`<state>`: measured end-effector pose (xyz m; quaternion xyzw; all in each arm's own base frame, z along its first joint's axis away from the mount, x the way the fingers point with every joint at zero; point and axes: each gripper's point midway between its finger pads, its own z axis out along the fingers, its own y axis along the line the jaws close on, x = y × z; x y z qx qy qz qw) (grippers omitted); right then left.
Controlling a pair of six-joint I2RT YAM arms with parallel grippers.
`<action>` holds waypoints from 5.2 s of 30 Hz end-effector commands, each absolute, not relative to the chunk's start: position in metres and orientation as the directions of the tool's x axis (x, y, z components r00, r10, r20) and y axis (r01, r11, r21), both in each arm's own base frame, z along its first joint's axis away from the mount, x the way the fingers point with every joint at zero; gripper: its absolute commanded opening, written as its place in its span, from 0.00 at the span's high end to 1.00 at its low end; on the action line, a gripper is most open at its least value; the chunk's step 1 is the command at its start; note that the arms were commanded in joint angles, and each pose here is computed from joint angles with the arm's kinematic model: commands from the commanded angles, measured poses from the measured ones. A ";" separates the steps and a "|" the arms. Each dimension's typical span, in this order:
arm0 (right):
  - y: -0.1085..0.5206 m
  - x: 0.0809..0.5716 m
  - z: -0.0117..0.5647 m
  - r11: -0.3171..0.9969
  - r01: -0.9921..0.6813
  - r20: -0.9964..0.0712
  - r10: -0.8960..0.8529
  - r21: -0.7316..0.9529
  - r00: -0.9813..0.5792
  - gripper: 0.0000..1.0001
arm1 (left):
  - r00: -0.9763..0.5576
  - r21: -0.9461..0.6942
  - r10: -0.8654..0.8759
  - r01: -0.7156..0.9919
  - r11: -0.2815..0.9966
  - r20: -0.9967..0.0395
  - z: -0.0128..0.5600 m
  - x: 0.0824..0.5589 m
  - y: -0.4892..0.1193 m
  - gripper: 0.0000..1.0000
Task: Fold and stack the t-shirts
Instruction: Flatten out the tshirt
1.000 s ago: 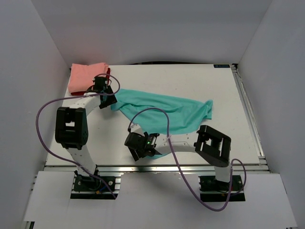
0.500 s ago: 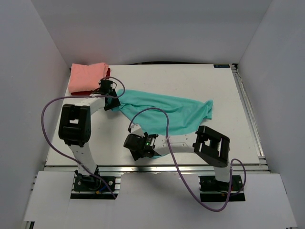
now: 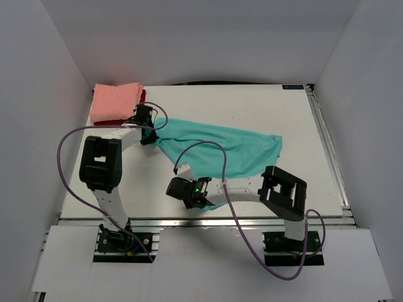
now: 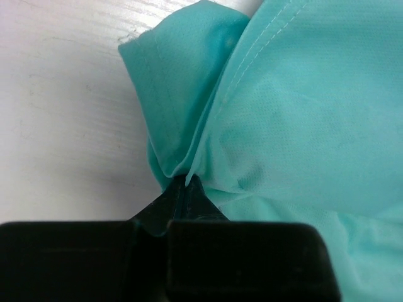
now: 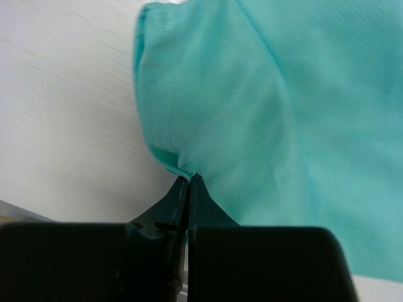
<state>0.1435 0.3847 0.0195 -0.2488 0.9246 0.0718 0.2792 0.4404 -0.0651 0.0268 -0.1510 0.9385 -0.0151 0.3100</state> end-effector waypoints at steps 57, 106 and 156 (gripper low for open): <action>0.184 0.295 0.513 0.963 -0.265 -0.996 0.017 0.040 -0.091 1.00 | -0.538 -0.309 -0.398 -0.251 0.917 -0.743 0.332 0.382 -0.059 1.00; 0.101 0.487 0.186 0.968 -0.124 -0.748 0.084 0.218 -0.658 0.24 | -0.755 -0.233 -0.299 -0.197 0.952 -0.583 0.151 0.451 -0.074 0.37; 0.092 0.493 0.132 0.982 -0.074 -0.704 0.073 0.175 -0.707 0.31 | -0.807 -0.122 -0.286 -0.261 0.958 -0.517 0.046 0.496 -0.099 1.00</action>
